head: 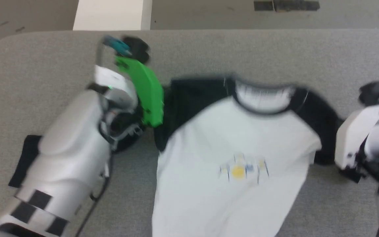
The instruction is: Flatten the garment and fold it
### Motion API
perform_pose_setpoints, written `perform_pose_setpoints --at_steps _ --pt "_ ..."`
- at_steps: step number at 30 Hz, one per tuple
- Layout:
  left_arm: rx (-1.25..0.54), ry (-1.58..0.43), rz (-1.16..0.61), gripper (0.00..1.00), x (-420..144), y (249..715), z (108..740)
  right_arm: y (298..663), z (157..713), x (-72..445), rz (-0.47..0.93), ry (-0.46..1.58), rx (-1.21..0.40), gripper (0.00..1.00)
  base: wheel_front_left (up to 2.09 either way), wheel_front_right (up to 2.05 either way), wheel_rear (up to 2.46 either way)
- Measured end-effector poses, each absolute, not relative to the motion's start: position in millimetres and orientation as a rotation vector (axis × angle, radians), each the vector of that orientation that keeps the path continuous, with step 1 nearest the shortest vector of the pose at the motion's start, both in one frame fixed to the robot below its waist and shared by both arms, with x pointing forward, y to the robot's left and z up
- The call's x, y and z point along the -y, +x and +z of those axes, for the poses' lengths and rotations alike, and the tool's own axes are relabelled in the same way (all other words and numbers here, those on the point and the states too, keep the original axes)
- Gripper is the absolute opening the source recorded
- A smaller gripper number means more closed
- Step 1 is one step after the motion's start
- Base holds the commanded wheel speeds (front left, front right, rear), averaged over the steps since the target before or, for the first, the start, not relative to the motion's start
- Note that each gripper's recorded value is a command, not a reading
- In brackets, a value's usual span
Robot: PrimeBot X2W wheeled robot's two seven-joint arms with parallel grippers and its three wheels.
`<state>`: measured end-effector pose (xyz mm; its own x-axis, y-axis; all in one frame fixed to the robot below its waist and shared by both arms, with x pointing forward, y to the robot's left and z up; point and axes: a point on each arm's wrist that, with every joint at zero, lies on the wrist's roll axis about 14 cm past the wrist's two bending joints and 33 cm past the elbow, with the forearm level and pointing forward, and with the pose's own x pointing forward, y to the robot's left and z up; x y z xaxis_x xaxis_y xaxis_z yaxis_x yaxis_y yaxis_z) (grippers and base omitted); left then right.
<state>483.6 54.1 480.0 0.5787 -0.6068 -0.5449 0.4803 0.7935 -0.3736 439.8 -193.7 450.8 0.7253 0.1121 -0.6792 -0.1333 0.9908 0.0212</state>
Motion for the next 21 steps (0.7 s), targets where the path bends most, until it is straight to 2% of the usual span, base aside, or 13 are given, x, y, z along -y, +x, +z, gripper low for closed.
perform_pose_setpoints --at_steps 4,10,21 --pt "-0.527 -0.222 -0.604 0.0 -72.2 507.5 541.0 465.1 503.2 189.4 0.163 0.001 -0.597 0.0 0.0 0.0 0.0" --pt "-0.229 -0.123 -0.524 0.0 -105.4 545.0 639.0 501.2 584.7 176.7 0.217 -0.034 -0.404 0.0 0.0 0.0 0.0" --pt "0.109 0.094 -0.355 0.0 -147.6 614.1 743.3 586.1 688.6 138.3 0.263 -0.059 -0.138 0.0 0.0 0.0 0.0"
